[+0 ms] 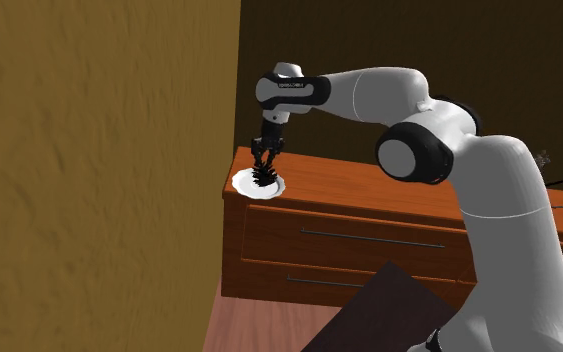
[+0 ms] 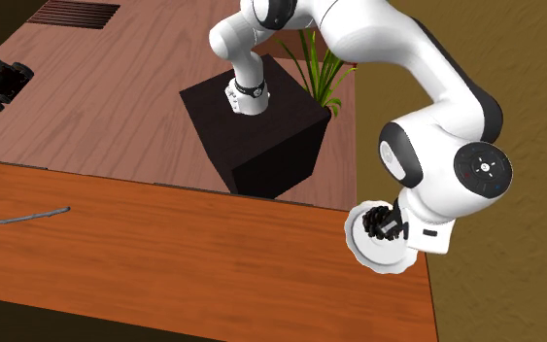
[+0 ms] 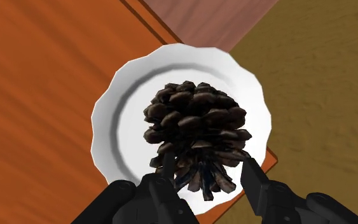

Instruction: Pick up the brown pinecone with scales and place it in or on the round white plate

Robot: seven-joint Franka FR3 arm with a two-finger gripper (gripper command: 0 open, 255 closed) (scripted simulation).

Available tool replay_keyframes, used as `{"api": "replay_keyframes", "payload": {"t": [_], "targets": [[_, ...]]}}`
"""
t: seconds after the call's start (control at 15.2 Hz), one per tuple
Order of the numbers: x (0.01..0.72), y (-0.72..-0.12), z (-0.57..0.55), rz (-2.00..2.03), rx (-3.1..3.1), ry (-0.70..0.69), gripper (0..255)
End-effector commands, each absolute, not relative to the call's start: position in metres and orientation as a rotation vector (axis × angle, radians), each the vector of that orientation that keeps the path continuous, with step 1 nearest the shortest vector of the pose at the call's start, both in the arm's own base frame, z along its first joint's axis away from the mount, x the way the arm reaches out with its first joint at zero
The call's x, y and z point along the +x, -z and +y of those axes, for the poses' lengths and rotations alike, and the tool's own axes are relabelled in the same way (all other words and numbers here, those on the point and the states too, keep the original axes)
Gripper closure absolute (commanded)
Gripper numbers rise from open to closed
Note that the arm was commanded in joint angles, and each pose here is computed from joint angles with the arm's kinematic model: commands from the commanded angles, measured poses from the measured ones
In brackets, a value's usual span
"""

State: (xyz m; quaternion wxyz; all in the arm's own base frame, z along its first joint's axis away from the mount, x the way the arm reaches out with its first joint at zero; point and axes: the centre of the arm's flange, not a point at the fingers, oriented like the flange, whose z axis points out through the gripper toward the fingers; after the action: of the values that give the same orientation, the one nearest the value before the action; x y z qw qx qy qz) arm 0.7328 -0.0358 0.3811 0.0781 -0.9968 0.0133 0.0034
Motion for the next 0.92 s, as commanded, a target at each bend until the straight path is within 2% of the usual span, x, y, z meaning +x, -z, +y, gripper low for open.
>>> {"api": "replay_keyframes", "payload": {"t": [0.0,0.13,0.2,0.53,0.86], "targets": [[0.730,-0.369,-0.036,0.044,-2.987,-0.040,255],[0.730,-0.369,-0.036,0.044,-2.987,-0.040,255],[0.733,-0.366,-0.037,0.044,-2.986,-0.040,0],[0.730,-0.369,-0.036,0.044,-2.987,-0.040,0],[0.731,-0.418,-0.044,0.044,-2.987,-0.040,0]]}}
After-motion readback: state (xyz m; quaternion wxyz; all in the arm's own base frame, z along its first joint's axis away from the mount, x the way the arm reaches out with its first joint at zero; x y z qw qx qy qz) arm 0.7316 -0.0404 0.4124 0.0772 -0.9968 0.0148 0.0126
